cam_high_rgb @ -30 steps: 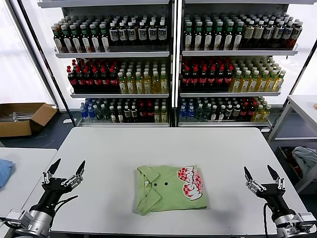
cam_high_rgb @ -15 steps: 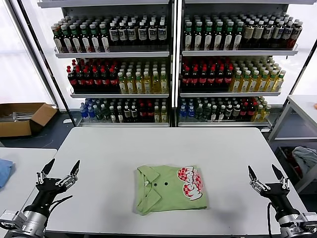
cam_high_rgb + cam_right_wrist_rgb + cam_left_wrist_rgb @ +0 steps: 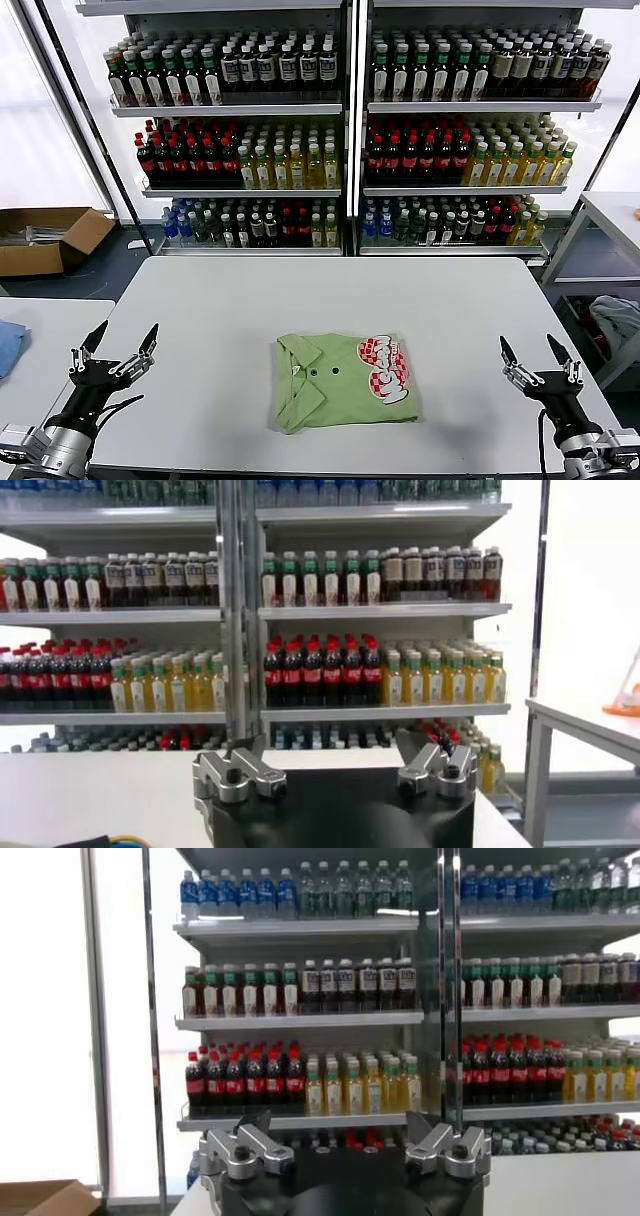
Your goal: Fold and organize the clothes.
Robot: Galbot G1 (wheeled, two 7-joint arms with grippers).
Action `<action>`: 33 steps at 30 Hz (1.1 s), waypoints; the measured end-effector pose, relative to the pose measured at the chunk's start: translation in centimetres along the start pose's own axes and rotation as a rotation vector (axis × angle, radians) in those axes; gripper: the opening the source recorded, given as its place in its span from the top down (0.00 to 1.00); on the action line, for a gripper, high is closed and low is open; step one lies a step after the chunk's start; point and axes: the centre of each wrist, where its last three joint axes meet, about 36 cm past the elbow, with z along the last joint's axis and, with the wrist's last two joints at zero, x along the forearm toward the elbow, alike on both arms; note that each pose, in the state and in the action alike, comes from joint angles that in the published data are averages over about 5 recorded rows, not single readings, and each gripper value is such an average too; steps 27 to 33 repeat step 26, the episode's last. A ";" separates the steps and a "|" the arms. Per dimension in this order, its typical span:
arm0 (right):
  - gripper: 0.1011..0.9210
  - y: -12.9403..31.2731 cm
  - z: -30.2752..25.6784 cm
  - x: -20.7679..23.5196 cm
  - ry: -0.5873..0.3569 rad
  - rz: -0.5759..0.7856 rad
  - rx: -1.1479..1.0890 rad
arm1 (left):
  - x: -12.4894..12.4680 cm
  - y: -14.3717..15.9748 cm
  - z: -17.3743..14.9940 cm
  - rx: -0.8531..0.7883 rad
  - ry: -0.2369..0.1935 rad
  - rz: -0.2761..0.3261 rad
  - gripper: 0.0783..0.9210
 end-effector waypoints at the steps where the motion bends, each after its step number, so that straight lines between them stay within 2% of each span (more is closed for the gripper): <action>1: 0.12 0.0 0.0 0.0 0.000 0.000 0.000 | 0.0 0.0 0.0 0.001 0.000 0.001 0.12; 33: 0.12 -0.9 0.2 0.1 0.002 0.030 0.000 | 0.2 0.3 0.3 0.004 -0.002 -0.012 0.12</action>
